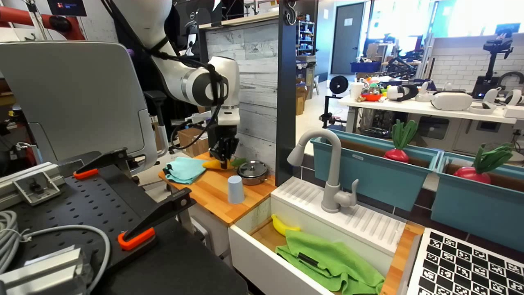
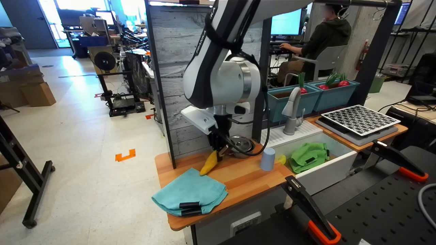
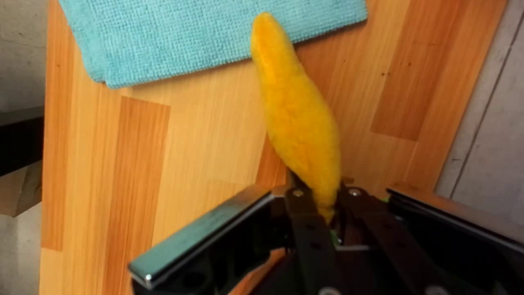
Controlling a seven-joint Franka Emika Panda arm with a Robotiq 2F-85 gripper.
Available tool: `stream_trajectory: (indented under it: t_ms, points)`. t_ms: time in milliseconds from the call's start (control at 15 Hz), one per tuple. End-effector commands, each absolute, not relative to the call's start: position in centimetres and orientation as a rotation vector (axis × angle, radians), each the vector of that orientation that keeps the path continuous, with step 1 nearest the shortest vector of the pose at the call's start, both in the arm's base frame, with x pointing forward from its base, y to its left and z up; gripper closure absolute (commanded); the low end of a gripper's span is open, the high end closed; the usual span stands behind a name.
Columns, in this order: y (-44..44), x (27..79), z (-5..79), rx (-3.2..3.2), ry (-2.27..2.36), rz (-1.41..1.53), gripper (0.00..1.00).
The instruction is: Move the carrot plush toy
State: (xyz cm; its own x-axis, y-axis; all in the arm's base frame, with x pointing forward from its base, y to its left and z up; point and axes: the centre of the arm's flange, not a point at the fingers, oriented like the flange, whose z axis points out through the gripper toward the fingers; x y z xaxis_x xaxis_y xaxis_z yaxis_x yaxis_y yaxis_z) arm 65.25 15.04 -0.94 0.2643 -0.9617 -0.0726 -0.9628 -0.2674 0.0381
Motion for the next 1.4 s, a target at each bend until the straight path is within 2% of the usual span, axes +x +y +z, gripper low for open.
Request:
stream_trajectory:
  t_ms: [0,533,667,1067,1333]
  points:
    - [15.9,66.6,-2.1,-2.541,1.893,0.131,0.62]
    - [16.0,66.1,-1.1,-2.580,1.845,0.160,0.03]
    - [16.1,65.6,-0.6,-2.587,1.824,0.156,0.00]
    - [17.5,61.6,1.8,-2.713,1.601,0.172,0.00]
    - [18.1,58.6,5.2,-2.757,1.472,0.043,0.00]
